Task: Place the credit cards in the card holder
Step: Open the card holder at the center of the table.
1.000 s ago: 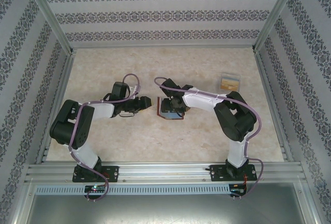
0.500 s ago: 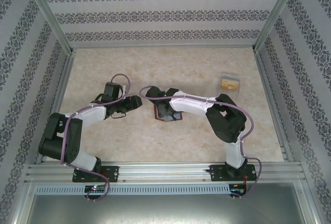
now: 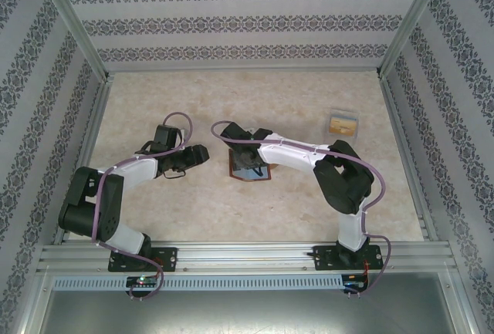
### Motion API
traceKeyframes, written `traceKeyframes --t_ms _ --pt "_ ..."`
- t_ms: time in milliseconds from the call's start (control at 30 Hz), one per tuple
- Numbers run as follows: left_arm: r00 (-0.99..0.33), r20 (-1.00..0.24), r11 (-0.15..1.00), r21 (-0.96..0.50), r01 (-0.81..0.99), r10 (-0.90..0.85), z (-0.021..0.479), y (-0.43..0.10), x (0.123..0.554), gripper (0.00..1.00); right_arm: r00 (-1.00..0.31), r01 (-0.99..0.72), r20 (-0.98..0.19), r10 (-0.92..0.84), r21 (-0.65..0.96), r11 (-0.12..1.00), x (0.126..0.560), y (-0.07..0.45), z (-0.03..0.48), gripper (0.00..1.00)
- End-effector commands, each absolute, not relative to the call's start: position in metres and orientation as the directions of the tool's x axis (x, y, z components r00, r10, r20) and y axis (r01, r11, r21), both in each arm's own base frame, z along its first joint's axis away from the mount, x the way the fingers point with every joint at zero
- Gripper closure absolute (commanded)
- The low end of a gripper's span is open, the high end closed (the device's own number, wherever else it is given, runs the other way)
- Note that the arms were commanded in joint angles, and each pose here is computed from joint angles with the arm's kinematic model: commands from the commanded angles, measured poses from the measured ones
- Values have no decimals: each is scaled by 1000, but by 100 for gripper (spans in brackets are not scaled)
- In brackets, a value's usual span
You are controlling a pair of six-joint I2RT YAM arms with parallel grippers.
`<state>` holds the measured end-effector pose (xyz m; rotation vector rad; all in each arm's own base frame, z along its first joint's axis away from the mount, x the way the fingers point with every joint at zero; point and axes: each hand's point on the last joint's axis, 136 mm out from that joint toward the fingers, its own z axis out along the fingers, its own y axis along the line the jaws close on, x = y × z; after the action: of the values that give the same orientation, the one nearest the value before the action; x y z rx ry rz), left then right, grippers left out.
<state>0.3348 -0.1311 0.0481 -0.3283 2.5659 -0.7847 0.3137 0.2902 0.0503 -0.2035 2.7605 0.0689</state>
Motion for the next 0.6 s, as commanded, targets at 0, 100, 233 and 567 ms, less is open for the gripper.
traceKeyframes --t_ms 0,100,233,567 --pt "-881 -314 814 -568 -124 -353 40 -125 333 32 -939 -126 -334 -83 110 986 311 298 43 30" --pt "-879 -314 809 -575 -123 -358 42 -126 334 32 -943 -124 -322 -85 102 987 310 297 33 28" --pt "-884 -314 815 -567 -119 -347 43 -126 335 32 -951 -115 -295 -89 70 991 310 290 11 26" --pt "-862 -354 830 -542 -128 -364 48 -113 326 32 -946 -194 -241 -218 -118 974 296 276 -13 24"
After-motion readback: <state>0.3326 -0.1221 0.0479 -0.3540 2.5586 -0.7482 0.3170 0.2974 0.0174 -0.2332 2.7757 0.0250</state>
